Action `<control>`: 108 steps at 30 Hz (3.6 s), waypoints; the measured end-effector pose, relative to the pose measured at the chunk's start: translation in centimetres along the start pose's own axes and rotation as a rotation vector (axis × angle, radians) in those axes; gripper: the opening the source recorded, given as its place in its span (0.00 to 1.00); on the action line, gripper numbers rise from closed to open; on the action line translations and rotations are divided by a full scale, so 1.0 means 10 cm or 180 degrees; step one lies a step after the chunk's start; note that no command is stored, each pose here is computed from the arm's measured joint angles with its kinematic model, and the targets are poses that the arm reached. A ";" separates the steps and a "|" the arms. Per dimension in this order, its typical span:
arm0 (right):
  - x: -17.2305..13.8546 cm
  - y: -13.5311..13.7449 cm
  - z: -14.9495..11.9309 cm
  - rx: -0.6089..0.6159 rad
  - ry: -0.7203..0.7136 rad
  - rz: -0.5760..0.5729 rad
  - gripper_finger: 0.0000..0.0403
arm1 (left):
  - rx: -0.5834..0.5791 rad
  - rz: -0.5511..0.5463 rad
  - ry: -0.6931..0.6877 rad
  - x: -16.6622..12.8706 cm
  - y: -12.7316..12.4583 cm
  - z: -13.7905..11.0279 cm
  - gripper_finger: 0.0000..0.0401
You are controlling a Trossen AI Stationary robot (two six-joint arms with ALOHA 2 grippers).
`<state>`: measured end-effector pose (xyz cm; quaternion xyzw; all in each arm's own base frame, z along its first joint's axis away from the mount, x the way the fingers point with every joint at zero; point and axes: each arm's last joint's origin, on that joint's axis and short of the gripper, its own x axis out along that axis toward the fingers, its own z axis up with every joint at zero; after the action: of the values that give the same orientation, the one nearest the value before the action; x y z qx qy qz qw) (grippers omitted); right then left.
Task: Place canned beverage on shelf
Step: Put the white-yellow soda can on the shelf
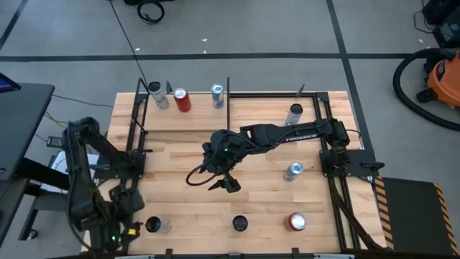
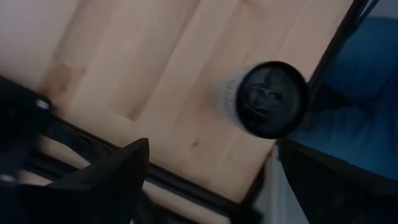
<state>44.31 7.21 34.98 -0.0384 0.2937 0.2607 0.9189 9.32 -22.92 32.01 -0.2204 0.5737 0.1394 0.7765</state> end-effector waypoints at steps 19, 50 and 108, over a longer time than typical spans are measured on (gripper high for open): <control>0.00 0.01 -0.03 -0.0052 0.0093 0.0031 0.80 | -0.0596 -0.0047 -0.0032 0.50 -0.45 -0.36 0.90; 0.00 0.00 -0.03 -0.0207 0.0097 0.0036 0.80 | -0.0408 0.0317 -0.1412 1.36 -0.61 -0.82 0.90; 0.00 0.02 -0.03 -0.0203 0.0069 0.0198 0.80 | -0.0178 0.0849 -0.2390 1.81 -0.64 -0.30 0.64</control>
<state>44.02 7.29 34.77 -0.0613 0.2961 0.2979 0.9054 15.35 -30.57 15.17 -0.0988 0.2696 0.3255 0.9009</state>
